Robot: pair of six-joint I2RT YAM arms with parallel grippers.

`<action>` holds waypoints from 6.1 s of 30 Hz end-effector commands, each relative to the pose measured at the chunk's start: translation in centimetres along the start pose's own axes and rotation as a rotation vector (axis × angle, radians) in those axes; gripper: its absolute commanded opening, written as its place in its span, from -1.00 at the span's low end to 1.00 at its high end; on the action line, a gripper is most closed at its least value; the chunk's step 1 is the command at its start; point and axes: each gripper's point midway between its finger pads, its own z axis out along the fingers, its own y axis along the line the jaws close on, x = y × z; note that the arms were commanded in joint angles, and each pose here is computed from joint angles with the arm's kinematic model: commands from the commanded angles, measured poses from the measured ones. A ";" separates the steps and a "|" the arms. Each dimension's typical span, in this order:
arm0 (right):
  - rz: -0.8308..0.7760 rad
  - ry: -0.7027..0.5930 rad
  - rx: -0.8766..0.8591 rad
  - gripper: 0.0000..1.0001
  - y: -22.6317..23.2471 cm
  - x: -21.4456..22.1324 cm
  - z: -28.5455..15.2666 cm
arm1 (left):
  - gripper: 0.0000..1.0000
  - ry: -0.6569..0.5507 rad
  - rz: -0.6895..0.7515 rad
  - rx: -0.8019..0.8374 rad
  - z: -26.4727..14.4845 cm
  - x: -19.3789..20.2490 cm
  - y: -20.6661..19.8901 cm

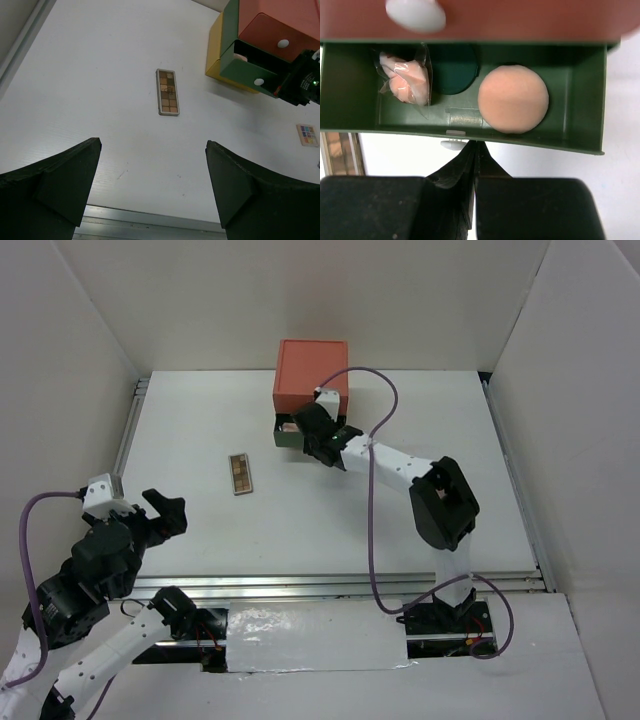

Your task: Organize the makeup

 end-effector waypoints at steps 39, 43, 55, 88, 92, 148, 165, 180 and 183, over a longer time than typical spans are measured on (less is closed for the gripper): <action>-0.109 -0.214 -0.019 -0.93 -1.7 -8.2 4.8 | 0.99 0.010 0.051 0.043 1.0 -0.1 -1.8; -0.138 -0.210 -0.018 -0.93 -1.8 -7.8 5.2 | 0.99 0.009 0.049 0.043 1.0 -0.1 -1.8; -0.096 -0.240 -0.075 -0.94 -2.1 -7.8 2.8 | 0.99 0.008 0.048 0.045 0.9 -0.1 -1.8; 1.024 -0.055 -0.601 0.40 -0.7 1.9 3.7 | 0.99 -0.019 0.025 0.074 0.2 -0.6 -1.5; 1.126 -0.056 -0.609 0.54 -1.1 2.1 4.9 | 0.99 -0.021 0.026 0.079 0.2 -0.6 -1.6; 1.256 -0.020 -0.485 -0.56 -1.9 -0.5 11.4 | 0.99 0.006 0.054 0.084 0.7 -0.1 -2.2; 1.248 0.013 -0.443 -0.20 -1.5 -0.4 12.1 | 0.99 0.008 0.059 0.079 0.9 -0.1 -2.3; 1.231 0.043 -0.400 -0.49 -1.1 -0.4 12.8 | 0.99 0.042 0.089 0.057 1.7 0.5 -2.7; 1.239 0.043 -0.407 -0.54 -1.2 -0.2 12.6 | 0.99 0.047 0.093 0.056 1.8 0.6 -2.8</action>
